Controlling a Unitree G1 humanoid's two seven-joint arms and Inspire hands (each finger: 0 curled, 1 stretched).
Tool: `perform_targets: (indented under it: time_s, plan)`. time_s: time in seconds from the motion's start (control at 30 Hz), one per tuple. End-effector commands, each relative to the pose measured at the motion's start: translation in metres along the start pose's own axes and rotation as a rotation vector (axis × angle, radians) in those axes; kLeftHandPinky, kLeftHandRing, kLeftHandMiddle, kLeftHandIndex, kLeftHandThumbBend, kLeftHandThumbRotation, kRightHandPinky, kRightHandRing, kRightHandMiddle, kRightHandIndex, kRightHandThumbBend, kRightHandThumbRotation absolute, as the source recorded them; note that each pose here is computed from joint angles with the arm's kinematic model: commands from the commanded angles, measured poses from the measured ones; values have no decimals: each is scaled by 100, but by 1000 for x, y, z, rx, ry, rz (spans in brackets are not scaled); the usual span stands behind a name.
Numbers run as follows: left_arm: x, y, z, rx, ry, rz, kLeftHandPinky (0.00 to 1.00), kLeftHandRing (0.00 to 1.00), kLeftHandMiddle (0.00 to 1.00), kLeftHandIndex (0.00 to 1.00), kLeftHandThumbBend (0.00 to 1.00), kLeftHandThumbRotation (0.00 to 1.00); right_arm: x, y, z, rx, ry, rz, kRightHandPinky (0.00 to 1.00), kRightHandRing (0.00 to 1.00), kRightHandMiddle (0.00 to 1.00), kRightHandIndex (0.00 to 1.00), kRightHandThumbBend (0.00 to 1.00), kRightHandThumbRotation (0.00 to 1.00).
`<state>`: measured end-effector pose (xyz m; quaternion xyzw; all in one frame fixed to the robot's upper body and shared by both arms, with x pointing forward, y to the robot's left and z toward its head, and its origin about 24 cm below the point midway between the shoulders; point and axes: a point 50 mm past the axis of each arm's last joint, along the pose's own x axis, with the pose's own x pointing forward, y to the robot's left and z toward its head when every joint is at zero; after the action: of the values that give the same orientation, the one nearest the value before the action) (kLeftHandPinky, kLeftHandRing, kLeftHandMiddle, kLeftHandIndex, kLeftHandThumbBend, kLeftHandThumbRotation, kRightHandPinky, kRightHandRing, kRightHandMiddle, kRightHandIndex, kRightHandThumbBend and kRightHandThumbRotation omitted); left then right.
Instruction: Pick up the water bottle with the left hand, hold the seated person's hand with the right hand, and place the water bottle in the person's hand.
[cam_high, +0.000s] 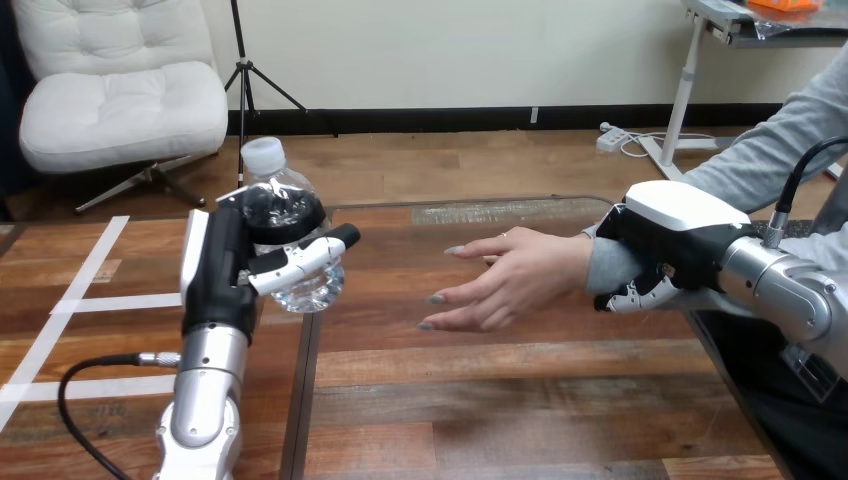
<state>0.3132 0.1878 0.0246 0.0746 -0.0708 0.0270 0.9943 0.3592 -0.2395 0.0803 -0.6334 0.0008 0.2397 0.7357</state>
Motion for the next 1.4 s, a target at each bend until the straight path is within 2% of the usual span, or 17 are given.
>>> perform_targets:
  time_s: [0.0,0.47,0.57,0.97,1.37]
  plan:
    - [29,-11,37,6,-161,-29,35,39,41,41,69,0,5,-31,16,-13,-85,-130,28,32,37,36,47,0]
    - [33,-21,37,29,-151,-50,35,39,41,41,71,0,6,-31,18,-7,-88,-126,29,33,38,37,45,0]
    - [34,-24,38,10,-143,-60,35,39,41,41,70,0,7,-31,18,-8,-90,-126,29,33,38,37,45,0]
    - [37,-34,39,-6,-149,-106,34,38,41,41,69,0,8,-31,19,0,-89,-126,28,32,37,36,45,0]
    - [38,-45,42,28,-166,-141,34,37,40,41,71,0,8,-30,21,7,-97,-129,27,32,37,36,45,0]
